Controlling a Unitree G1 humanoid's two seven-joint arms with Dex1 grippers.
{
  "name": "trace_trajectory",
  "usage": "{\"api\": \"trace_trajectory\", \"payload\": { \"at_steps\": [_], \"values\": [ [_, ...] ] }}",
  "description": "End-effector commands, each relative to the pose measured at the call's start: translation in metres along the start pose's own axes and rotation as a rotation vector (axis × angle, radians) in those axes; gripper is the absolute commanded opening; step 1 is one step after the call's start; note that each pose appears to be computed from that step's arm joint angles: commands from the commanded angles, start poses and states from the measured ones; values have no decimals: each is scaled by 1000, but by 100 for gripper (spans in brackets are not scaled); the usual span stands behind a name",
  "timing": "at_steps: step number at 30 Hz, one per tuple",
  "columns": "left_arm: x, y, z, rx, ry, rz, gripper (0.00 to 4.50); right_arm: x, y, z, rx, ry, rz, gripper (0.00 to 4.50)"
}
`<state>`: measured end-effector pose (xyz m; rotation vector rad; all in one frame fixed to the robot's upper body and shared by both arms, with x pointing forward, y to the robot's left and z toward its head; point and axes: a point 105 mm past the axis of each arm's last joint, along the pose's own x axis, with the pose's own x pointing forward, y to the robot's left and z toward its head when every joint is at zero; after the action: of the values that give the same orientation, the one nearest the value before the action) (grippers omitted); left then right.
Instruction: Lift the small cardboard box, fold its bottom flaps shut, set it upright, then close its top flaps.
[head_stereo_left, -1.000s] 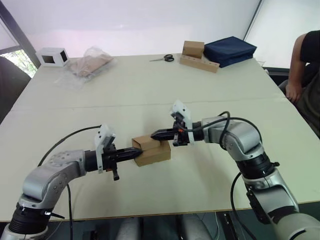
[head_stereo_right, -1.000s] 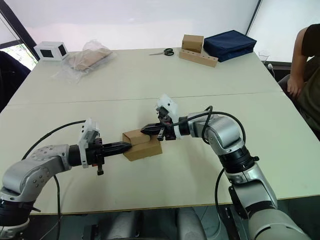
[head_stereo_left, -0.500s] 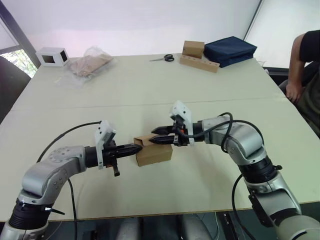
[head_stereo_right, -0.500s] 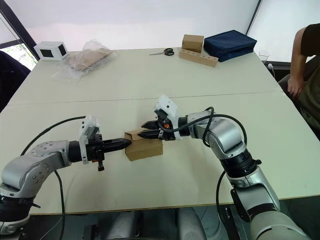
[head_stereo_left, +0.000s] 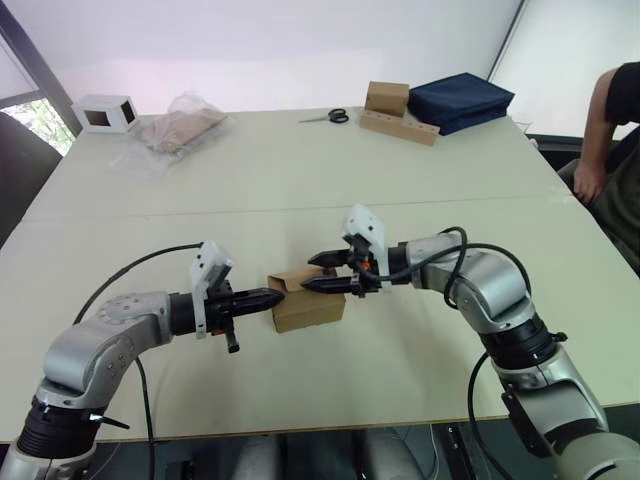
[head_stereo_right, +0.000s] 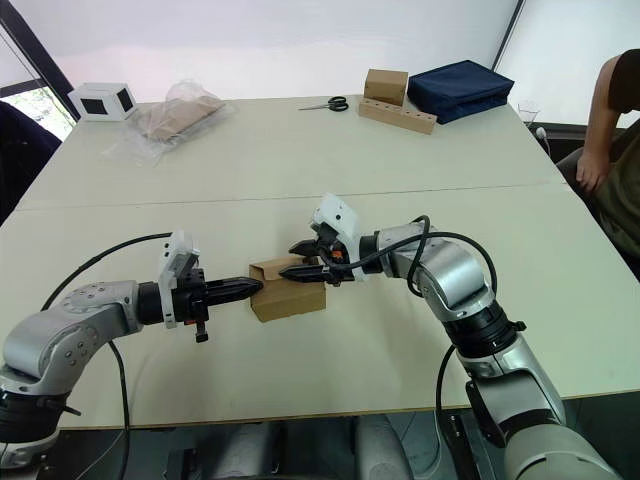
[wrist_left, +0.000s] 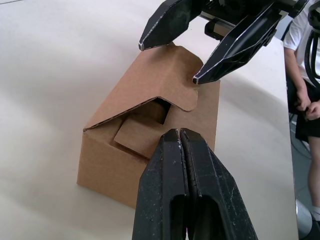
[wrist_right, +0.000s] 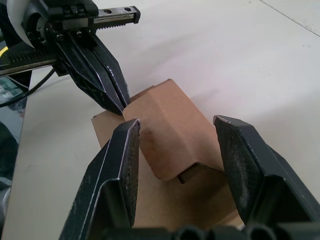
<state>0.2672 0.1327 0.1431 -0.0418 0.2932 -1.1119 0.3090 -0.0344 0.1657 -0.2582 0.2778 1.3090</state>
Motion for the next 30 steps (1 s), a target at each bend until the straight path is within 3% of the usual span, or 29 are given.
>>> {"api": "trace_trajectory", "payload": {
  "at_steps": [1, 8, 15, 26, 30],
  "values": [
    [0, -4, 7, 27, -13, -12, 0, 1, -1, 1, -53, 10, -15, 238],
    [1, -4, 6, 20, -13, -12, 0, 0, -6, 11, -296, -9, -47, 238],
    [1, -5, 4, 18, -13, -13, 0, -5, 6, 12, -271, -48, 32, 238],
    [1, -2, 4, 15, -15, -7, 0, 1, -7, 2, -266, 0, -27, 238],
    [1, -1, 3, 16, -8, -1, 0, -3, 7, 11, -187, -84, 64, 238]
  ]
}}
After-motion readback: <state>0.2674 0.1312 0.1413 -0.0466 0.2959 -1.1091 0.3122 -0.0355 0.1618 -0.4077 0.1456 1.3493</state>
